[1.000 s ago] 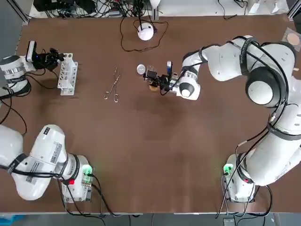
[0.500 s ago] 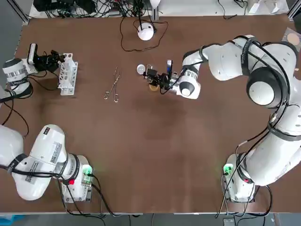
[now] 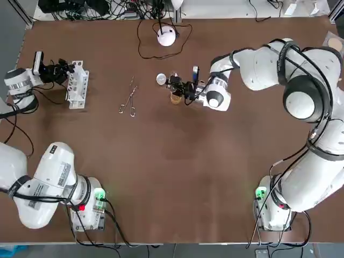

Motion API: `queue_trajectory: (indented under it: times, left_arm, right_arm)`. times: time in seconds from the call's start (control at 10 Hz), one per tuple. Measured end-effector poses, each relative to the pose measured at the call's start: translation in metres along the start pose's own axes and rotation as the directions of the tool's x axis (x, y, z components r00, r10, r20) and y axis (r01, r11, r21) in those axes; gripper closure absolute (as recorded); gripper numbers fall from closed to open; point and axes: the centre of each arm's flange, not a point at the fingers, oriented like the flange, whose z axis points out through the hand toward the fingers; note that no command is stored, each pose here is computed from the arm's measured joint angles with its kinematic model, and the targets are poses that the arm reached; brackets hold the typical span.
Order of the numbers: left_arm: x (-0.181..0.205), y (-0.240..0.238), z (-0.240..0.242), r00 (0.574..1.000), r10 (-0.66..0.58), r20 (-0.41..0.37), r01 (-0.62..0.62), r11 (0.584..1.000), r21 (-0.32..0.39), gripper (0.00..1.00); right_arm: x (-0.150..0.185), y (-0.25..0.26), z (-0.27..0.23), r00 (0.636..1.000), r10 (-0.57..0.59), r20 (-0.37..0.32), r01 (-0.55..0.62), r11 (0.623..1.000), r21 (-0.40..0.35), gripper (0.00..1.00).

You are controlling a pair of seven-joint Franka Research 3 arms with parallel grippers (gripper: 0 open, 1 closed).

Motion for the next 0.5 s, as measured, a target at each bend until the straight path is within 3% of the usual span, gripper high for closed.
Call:
queue_trajectory:
  times: [0.5]
  left_arm:
    - [-0.0071,0.0011,-0.0004,1.000,0.006,-0.003,-0.006,1.000,-0.002,0.79]
  right_arm:
    - [0.0004,-0.0004,0.0002,0.999,0.050,0.003,-0.050,0.999,0.000,0.61]
